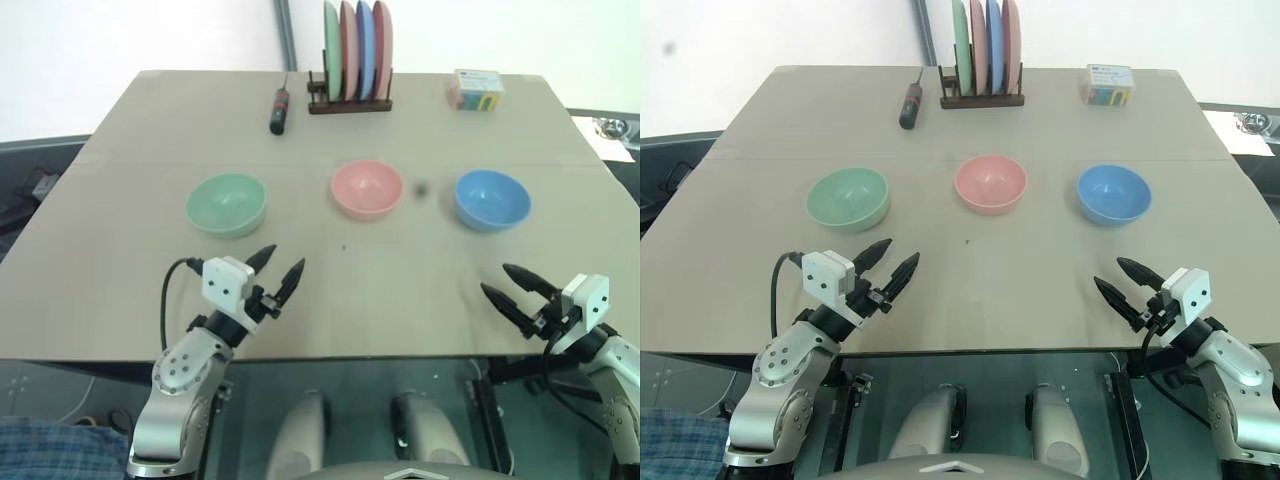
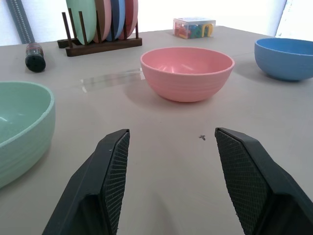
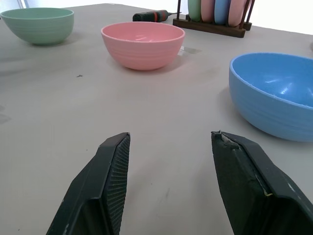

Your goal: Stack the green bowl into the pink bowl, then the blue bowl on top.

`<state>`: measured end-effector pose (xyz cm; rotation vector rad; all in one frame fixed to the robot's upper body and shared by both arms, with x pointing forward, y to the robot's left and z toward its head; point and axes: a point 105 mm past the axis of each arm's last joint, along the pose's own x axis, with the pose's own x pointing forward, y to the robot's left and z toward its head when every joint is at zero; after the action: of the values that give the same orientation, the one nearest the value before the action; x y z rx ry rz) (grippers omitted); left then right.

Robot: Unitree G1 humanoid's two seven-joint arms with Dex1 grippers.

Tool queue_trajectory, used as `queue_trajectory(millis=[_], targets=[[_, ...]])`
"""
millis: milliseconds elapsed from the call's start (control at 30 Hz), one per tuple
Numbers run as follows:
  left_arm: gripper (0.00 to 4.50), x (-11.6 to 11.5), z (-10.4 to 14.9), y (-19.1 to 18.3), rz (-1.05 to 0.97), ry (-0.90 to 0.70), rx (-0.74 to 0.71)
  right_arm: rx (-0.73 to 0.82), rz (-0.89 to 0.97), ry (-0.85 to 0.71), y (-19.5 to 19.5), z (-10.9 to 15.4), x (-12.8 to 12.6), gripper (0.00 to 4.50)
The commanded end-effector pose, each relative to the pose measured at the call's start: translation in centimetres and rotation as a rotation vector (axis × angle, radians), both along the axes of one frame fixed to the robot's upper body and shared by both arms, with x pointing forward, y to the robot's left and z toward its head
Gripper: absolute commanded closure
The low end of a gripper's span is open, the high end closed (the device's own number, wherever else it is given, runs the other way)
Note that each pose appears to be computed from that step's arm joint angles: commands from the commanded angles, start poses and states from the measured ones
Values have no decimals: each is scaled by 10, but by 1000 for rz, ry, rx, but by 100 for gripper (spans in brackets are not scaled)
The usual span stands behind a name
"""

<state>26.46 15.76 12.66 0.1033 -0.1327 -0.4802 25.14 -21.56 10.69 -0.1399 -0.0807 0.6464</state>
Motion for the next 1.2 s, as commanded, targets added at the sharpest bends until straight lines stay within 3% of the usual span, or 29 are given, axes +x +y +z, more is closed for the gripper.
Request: queue_trajectory(millis=[33, 767, 900, 1167, 1200], targets=[[152, -2, 12, -1, -9, -59, -2, 4, 7, -46, 3, 12, -1, 173], [152, -11, 14, -7, -21, -80, -24, -11, 49, -28, 4, 22, 12, 173], [152, -14, 14, -7, -41, -76, -52, -132, 132, 77, 15, 19, 15, 173], [152, -33, 23, -16, -152, -90, -186, -508, 338, -18, 56, 59, 54, 173], [128, -33, 24, -14, -130, -94, -190, -523, 329, -49, 62, 67, 63, 146]])
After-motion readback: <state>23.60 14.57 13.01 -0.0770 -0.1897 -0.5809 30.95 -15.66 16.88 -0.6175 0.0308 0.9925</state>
